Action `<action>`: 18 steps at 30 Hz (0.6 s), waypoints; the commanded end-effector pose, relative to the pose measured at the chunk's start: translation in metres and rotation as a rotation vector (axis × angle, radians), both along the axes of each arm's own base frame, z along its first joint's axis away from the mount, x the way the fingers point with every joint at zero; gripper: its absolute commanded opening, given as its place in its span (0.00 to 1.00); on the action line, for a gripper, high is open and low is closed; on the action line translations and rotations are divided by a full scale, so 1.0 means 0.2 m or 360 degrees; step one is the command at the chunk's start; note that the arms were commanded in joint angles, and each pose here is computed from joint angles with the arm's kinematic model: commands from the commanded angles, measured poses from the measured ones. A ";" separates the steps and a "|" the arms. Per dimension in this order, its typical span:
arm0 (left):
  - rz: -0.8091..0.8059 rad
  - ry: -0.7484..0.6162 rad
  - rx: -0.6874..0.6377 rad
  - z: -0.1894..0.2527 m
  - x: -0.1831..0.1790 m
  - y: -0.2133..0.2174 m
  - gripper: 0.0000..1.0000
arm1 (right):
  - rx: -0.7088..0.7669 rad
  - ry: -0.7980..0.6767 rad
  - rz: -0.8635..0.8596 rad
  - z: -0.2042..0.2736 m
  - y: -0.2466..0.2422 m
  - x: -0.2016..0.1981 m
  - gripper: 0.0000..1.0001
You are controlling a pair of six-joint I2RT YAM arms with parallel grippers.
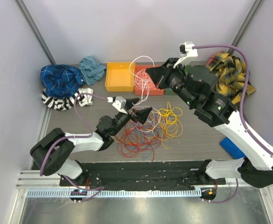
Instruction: Untangle the cables
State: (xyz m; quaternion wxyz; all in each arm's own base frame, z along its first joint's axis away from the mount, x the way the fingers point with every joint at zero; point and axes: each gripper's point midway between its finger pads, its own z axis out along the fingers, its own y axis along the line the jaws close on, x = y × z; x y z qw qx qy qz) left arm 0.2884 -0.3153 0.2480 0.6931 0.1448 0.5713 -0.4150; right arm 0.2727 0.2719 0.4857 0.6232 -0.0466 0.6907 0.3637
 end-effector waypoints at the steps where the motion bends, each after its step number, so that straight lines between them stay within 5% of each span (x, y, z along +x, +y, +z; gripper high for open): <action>1: 0.0000 -0.0389 -0.0339 0.43 -0.05 0.04 1.00 | 0.0105 -0.0046 0.0038 0.13 -0.04 -0.07 0.01; 7: -0.0016 -0.0412 -0.0378 0.49 -0.04 0.02 0.97 | 0.0098 -0.0034 0.0043 0.11 -0.04 -0.07 0.01; 10: 0.0003 -0.0382 -0.0373 0.47 -0.02 0.02 0.43 | 0.0099 -0.0038 0.0036 0.11 -0.05 -0.07 0.01; 11: 0.0013 -0.0357 -0.0374 0.45 -0.02 0.03 0.04 | 0.0099 -0.0050 0.0030 0.12 -0.06 -0.08 0.01; 16: 0.0168 -0.0192 -0.0337 0.35 0.00 0.15 0.00 | 0.0076 -0.0078 -0.0043 0.13 -0.13 -0.08 0.01; 18: 0.0282 0.0054 -0.0168 0.23 0.04 0.21 0.00 | 0.0058 -0.0103 -0.0134 0.14 -0.20 -0.07 0.01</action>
